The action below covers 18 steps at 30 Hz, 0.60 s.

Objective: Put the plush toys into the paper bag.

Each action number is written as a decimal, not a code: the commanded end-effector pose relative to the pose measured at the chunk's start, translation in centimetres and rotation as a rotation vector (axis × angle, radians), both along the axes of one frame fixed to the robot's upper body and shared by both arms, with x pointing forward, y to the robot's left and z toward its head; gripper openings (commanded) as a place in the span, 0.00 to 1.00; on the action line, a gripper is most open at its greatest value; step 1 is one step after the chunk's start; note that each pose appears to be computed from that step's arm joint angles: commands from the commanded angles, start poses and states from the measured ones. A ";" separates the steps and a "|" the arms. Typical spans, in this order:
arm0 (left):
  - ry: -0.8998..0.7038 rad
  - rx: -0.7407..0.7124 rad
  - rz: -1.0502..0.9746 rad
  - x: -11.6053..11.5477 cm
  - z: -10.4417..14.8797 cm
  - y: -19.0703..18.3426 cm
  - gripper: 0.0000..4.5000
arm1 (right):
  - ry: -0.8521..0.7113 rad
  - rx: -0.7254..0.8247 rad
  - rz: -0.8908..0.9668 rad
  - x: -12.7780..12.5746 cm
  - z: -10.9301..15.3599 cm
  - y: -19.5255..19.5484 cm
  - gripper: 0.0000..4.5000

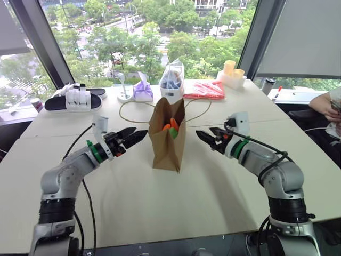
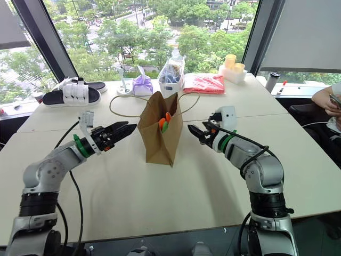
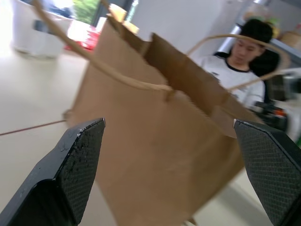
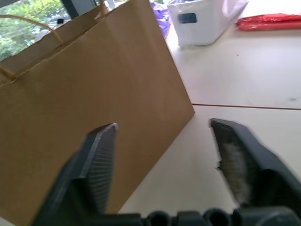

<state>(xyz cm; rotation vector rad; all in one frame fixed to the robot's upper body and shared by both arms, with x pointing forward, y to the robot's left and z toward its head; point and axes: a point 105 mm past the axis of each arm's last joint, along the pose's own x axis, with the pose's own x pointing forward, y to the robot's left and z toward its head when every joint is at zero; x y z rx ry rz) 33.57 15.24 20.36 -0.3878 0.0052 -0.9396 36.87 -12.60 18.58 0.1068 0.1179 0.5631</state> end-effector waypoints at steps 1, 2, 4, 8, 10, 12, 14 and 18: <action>-0.043 0.036 -0.093 -1.8 0.5 -1.5 1.00 | -0.052 0.004 0.056 0.3 1.1 1.7 0.27; -0.044 0.058 -0.105 -2.0 0.1 -2.0 1.00 | -0.049 0.006 0.064 0.4 0.9 2.0 0.16; -0.046 0.091 -0.111 -2.0 -0.8 -3.0 1.00 | -0.045 0.002 0.070 0.7 0.7 2.3 0.02; -0.060 0.147 -0.079 -1.1 -2.7 -5.7 1.00 | -0.038 -0.003 0.100 1.0 0.4 3.4 0.02; -0.090 0.164 -0.073 -1.0 -2.7 -6.9 1.00 | -0.039 -0.003 0.110 1.1 0.3 3.9 0.02; -0.115 0.173 -0.068 -1.0 -2.5 -8.0 1.00 | -0.036 -0.011 0.124 1.1 0.2 4.6 0.02; -0.124 0.170 -0.054 -0.8 -2.3 -8.8 1.00 | -0.033 -0.005 0.145 0.9 0.2 5.5 0.02; -0.133 0.210 0.042 0.1 -2.6 -9.4 1.00 | -0.031 -0.003 0.154 0.8 0.2 6.1 0.02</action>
